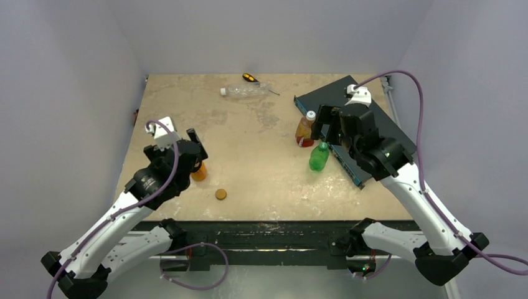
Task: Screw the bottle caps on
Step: Reset both arms
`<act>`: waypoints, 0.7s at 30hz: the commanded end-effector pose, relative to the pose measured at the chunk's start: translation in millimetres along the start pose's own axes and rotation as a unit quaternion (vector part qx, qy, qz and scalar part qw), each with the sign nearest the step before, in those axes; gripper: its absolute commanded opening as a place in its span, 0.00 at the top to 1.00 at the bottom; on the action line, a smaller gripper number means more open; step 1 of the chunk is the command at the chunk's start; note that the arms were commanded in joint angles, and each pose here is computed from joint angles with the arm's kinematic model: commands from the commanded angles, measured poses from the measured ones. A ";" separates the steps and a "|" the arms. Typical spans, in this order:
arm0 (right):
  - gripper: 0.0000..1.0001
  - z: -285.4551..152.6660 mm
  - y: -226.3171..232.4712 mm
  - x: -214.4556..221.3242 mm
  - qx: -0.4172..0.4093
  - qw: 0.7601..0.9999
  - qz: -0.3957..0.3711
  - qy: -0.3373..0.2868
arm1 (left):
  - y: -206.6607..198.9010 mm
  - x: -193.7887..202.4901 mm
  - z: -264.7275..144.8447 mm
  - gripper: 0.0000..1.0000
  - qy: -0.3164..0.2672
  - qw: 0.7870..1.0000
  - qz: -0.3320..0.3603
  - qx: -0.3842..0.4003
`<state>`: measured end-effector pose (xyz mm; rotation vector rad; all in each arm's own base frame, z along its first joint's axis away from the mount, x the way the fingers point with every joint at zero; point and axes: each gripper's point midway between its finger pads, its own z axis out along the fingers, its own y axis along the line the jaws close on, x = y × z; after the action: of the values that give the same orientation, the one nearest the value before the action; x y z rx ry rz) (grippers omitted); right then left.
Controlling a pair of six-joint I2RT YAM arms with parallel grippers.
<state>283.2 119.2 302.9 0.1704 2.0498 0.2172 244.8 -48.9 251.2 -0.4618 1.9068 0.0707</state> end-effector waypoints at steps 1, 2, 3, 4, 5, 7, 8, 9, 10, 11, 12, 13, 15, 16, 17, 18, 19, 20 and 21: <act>0.01 -9.0 23.9 -9.4 -0.047 0.999 -0.009 -0.005 | 37.6 28.6 -0.7 0.00 0.014 0.998 -0.026 -0.064; 0.01 -9.5 27.3 -9.6 -0.051 0.999 -0.010 -0.005 | 40.0 37.0 2.5 0.00 0.016 0.997 -0.023 -0.067; 0.01 -10.8 31.5 -10.0 -0.058 0.998 -0.011 -0.006 | 40.6 44.5 6.3 0.00 0.016 0.997 -0.024 -0.069; 0.01 -12.1 35.6 -10.1 -0.064 0.998 -0.012 -0.007 | 38.1 51.3 11.0 0.00 0.016 0.997 -0.024 -0.066; 0.01 -14.2 40.1 -10.2 -0.070 0.997 -0.012 -0.010 | 34.5 57.1 16.5 0.00 0.014 0.998 -0.021 -0.061; 0.01 -17.8 47.9 -10.4 -0.078 0.997 -0.012 -0.012 | 26.6 66.3 27.5 0.00 0.011 0.998 -0.015 -0.059; 0.01 -18.9 51.5 -9.5 -0.082 0.997 -0.013 -0.011 | 24.4 70.2 32.6 0.00 0.009 0.998 -0.012 -0.063; 0.01 -19.4 54.2 -8.3 -0.084 0.996 -0.014 -0.009 | 24.3 76.7 38.5 0.00 0.009 0.997 -0.002 -0.071; 0.01 -19.8 56.8 -7.2 -0.087 0.996 -0.015 -0.007 | 23.6 82.0 44.4 0.00 0.009 0.997 0.002 -0.076; 0.01 -20.1 58.6 -6.1 -0.090 0.996 -0.016 -0.006 | 23.5 88.4 50.8 0.00 0.012 0.997 0.015 -0.080; 0.01 -20.2 59.2 -4.9 -0.091 0.996 -0.017 -0.005 | 22.0 93.4 57.3 0.00 0.013 0.997 0.016 -0.080; 0.01 -20.6 59.6 -5.0 -0.092 0.996 -0.017 -0.006 | 21.8 98.9 63.2 0.00 0.013 0.997 0.015 -0.079; 0.01 -21.4 59.5 -5.5 -0.093 0.996 -0.017 -0.007 | 22.7 109.0 73.4 0.00 0.017 0.997 0.012 -0.076; 0.01 -21.5 59.5 -4.7 -0.093 0.995 -0.018 -0.006 | 23.2 113.0 77.6 0.00 0.019 0.997 0.011 -0.075; 0.01 -21.3 59.2 -4.6 -0.092 0.996 -0.019 -0.005 | 23.4 117.1 81.3 0.00 0.022 0.997 0.009 -0.073; 0.01 -20.8 59.1 -3.5 -0.091 0.996 -0.021 -0.004 | 22.3 120.2 84.7 0.00 0.023 0.997 0.008 -0.068; 0.01 -20.1 58.8 -2.4 -0.090 0.996 -0.022 -0.002 | 22.6 122.3 87.3 0.00 0.024 0.997 0.009 -0.070; 0.01 -19.1 58.8 -0.4 -0.090 0.996 -0.024 0.001 | 22.6 124.1 89.3 0.00 0.026 0.997 0.009 -0.072; 0.01 -18.0 58.7 1.7 -0.089 0.996 -0.026 0.003 | 22.9 125.6 91.0 0.00 0.030 0.997 0.011 -0.075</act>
<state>265.4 172.1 307.6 -0.0080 2.0682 0.3417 256.3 -27.6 89.9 -0.5265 2.0351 0.3080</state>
